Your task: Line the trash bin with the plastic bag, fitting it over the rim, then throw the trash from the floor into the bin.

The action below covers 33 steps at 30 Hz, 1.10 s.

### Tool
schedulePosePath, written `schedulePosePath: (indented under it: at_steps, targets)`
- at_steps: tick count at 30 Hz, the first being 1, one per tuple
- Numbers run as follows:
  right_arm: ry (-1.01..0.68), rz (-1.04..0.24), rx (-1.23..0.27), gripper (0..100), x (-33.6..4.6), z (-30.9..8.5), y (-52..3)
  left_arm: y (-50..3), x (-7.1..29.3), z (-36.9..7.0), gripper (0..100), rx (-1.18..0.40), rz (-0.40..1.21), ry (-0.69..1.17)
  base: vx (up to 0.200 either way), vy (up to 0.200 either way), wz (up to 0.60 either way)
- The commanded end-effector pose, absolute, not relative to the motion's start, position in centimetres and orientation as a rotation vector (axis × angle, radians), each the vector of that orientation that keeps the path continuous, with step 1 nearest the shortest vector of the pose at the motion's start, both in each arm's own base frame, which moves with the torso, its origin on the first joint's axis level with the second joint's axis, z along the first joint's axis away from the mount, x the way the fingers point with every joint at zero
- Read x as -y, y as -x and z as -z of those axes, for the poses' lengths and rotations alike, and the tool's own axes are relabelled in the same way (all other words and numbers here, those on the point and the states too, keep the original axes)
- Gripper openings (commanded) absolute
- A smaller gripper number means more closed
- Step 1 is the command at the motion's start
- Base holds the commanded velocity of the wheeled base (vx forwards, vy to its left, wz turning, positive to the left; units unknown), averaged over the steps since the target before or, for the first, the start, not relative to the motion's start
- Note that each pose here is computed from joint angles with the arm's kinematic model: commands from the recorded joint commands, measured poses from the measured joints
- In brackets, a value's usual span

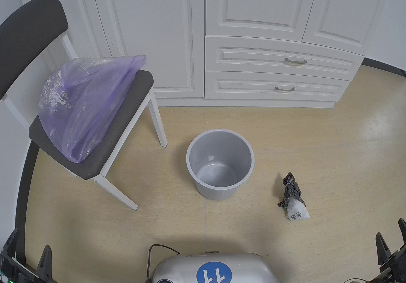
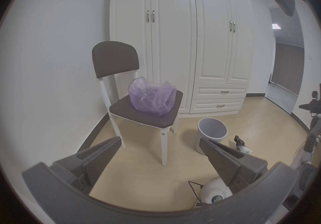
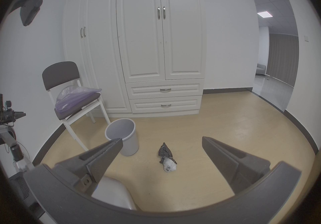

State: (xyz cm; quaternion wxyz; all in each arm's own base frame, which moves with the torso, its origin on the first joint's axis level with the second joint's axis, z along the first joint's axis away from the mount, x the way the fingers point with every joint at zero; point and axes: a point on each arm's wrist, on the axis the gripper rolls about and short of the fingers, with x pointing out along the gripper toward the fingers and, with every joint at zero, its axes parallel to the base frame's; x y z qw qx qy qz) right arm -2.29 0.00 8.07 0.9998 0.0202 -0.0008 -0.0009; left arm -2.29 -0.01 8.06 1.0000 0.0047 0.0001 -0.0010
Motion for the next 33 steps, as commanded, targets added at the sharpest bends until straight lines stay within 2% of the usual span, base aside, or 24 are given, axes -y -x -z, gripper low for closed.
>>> schedulePosePath:
  at_steps: [1, 13, 18, 23, 29, 32, 33]
  targets:
    - [-0.040, 0.001, 0.003, 100, 0.0, -7.6, 2.3, 2.3, 0.0, -7.6, 100, 0.000, 0.002, -0.009, 0.000, 0.000, 0.00]
    - [-0.031, 0.008, 0.003, 100, 0.0, -7.7, 2.3, 2.3, 0.0, -7.5, 100, 0.000, 0.005, -0.021, 0.000, 0.000, 0.00]
    - [0.035, -0.006, 0.009, 100, 0.0, -7.7, 2.3, 2.3, 0.0, -7.6, 100, 0.005, 0.006, -0.032, 0.000, 0.000, 0.00]
    - [-0.028, 0.001, 0.014, 100, 0.0, -7.7, 2.3, 2.3, -0.1, -7.7, 100, 0.009, -0.047, 0.066, 0.000, 0.000, 0.00]
    - [0.006, -0.006, 0.012, 100, 0.0, -7.7, 2.3, 2.3, -0.1, -7.6, 100, 0.009, -0.050, 0.034, 0.000, 0.000, 0.00]
    - [0.040, -0.052, 0.068, 100, -0.1, -8.7, 2.5, 2.3, -0.1, -7.7, 100, 0.012, -0.034, -0.012, 0.000, 0.000, 0.00]
    - [0.021, -0.105, 0.207, 100, -0.3, -11.4, 3.3, 2.3, 0.0, -7.7, 100, 0.017, -0.019, -0.021, 0.000, 0.000, 0.00]
